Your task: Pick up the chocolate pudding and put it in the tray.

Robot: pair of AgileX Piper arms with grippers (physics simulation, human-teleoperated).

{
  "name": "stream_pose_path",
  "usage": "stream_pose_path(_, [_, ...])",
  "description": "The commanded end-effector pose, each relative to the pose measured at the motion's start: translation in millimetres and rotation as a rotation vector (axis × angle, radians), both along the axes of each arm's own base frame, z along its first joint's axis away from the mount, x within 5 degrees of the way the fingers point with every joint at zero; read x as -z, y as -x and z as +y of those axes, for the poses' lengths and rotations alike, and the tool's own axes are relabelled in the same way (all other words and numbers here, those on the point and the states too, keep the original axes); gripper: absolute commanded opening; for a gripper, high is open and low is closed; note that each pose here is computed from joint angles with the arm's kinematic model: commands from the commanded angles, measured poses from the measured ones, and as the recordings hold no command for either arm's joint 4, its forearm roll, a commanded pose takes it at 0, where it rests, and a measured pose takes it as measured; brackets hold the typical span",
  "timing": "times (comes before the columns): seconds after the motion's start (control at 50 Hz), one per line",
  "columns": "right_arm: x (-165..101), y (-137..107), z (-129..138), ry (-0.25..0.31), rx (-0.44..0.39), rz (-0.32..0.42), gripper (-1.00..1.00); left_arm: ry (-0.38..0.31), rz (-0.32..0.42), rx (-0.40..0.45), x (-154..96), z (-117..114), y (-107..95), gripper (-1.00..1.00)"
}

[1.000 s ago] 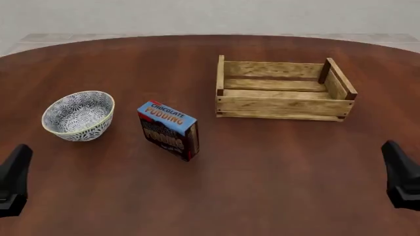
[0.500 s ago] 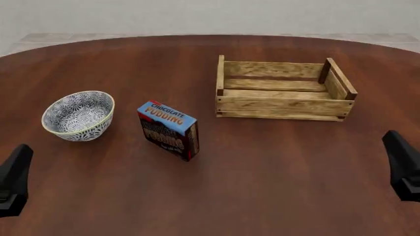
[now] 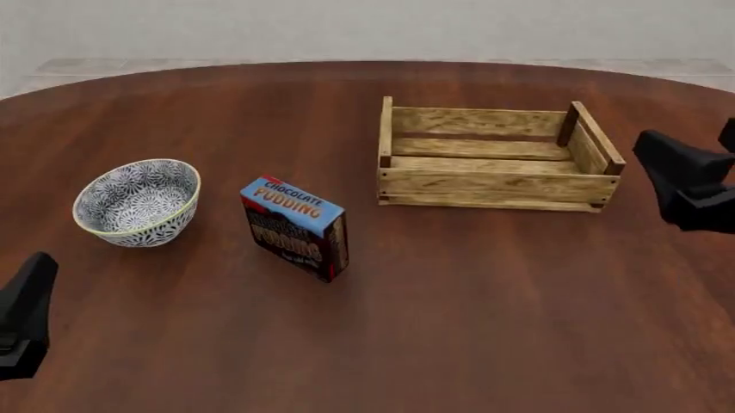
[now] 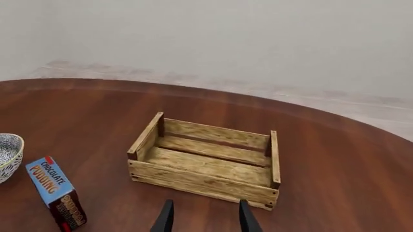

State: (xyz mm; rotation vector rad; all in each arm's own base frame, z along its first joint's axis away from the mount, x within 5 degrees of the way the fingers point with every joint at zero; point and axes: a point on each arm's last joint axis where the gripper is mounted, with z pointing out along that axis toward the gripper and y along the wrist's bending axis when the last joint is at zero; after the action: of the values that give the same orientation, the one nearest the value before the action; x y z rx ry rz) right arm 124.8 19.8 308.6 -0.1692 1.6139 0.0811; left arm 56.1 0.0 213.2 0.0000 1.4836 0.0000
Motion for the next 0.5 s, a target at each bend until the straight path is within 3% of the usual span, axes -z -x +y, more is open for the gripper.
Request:
stream_pose_path(0.02, [-28,-36,19,0.036,-0.079,0.047,1.00,0.000,0.000,0.000,0,0,0,1.00])
stream_pose_path(0.14, [-39,-50,35,0.034,-0.150,0.069,1.00,0.000,0.000,0.000,0,0,0,1.00])
stream_pose_path(0.16, [-39,-53,38,0.073,-0.162,0.063,1.00,0.000,0.000,0.000,0,0,0,1.00])
stream_pose_path(0.18, [-39,-56,39,0.077,-0.165,0.066,1.00,0.000,0.000,0.000,0,0,0,1.00])
stream_pose_path(0.32, [-43,-76,64,0.058,-0.240,0.106,1.00,0.000,0.000,0.000,0,0,0,1.00])
stream_pose_path(0.36, [-43,-81,62,0.065,-0.226,0.114,1.00,0.000,0.000,0.000,0,0,0,1.00])
stream_pose_path(0.4, [-44,-84,69,0.110,-0.253,0.109,1.00,0.000,0.000,0.000,0,0,0,1.00])
stream_pose_path(0.48, [-50,-90,78,0.086,-0.275,0.121,1.00,0.000,0.000,0.000,0,0,0,1.00])
stream_pose_path(0.5, [-49,-91,82,0.122,-0.293,0.115,1.00,0.000,0.000,0.000,0,0,0,1.00])
